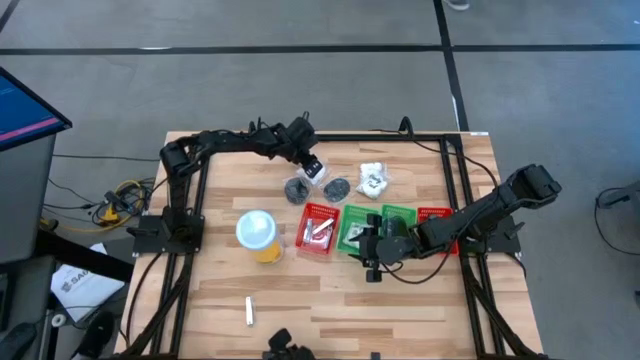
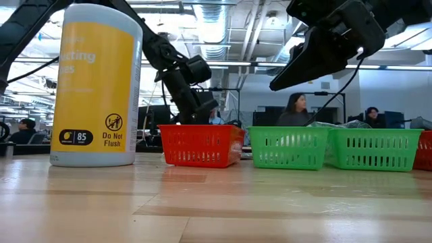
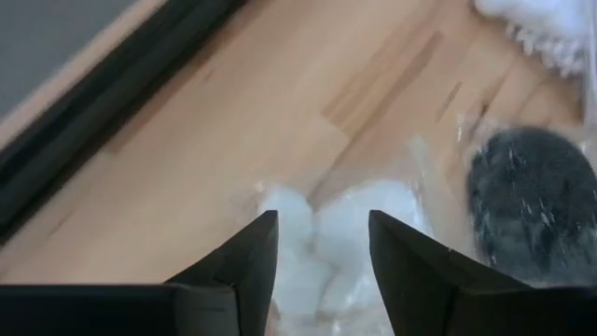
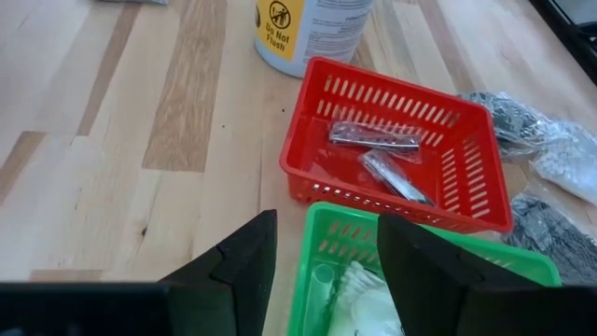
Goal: Pick & Place Travel size toiletries
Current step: Put the white cotton pack into the left green bin
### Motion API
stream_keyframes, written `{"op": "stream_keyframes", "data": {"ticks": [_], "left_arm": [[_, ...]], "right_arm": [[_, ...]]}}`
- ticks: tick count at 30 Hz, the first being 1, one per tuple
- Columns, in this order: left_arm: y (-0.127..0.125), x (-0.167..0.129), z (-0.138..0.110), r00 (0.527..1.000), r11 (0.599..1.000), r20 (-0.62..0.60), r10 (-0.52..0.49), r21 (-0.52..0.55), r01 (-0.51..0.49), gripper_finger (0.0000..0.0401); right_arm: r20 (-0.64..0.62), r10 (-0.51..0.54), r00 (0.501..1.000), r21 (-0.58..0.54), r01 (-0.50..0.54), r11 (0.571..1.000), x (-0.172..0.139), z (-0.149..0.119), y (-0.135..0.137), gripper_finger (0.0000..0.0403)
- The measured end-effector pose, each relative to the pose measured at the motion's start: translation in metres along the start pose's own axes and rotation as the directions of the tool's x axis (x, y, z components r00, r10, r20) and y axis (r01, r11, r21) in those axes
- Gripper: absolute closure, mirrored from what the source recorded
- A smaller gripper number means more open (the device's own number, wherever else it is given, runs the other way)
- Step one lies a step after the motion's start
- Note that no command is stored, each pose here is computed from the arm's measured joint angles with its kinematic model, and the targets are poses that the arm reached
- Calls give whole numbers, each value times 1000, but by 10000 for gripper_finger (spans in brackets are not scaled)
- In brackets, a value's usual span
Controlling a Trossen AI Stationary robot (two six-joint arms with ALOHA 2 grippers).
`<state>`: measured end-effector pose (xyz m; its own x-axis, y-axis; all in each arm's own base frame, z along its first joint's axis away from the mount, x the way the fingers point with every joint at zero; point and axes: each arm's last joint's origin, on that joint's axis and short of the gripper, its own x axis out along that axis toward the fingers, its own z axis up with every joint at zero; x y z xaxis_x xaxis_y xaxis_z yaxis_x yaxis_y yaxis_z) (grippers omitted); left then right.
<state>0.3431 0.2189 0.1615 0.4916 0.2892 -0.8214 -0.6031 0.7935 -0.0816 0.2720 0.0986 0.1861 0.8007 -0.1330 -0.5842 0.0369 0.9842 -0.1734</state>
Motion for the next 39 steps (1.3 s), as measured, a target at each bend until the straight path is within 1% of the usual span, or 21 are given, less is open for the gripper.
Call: {"op": "stream_keyframes", "data": {"ticks": [4,11,19,24,26,28,30,33,34,39], "left_arm": [[4,0,1,1000,1000,4,6,-11,-6,243],[5,1,0,1000,1000,3,11,-14,-10,250],[6,24,-11,998,999,-57,17,-30,-19,252],[6,26,-12,998,999,-56,15,-29,-17,256],[6,26,-12,998,999,-54,15,-29,-16,267],[5,26,-12,998,1000,-54,13,-26,-15,288],[5,26,-11,999,1000,-52,13,-24,-14,318],[5,26,-11,999,1000,-50,12,-3,-13,377],[5,26,-11,999,1000,-50,13,4,-13,388],[5,26,-11,999,999,-49,25,21,-24,399]], "right_arm": [[1,0,1000,1,0,1000,0,0,0,228],[0,0,1000,0,0,1000,0,0,0,228],[-1,0,1000,0,0,1000,0,0,0,228],[-1,0,1000,0,0,1000,0,0,0,228],[-1,0,1000,0,0,1000,0,0,0,228],[-1,0,1000,0,0,1000,0,0,0,228],[-1,0,1000,0,0,1000,0,0,0,228],[-2,0,1000,0,0,1000,0,0,0,228],[-2,0,1000,0,0,1000,0,0,0,228],[-1,0,1000,0,0,1000,0,0,0,228]]}}
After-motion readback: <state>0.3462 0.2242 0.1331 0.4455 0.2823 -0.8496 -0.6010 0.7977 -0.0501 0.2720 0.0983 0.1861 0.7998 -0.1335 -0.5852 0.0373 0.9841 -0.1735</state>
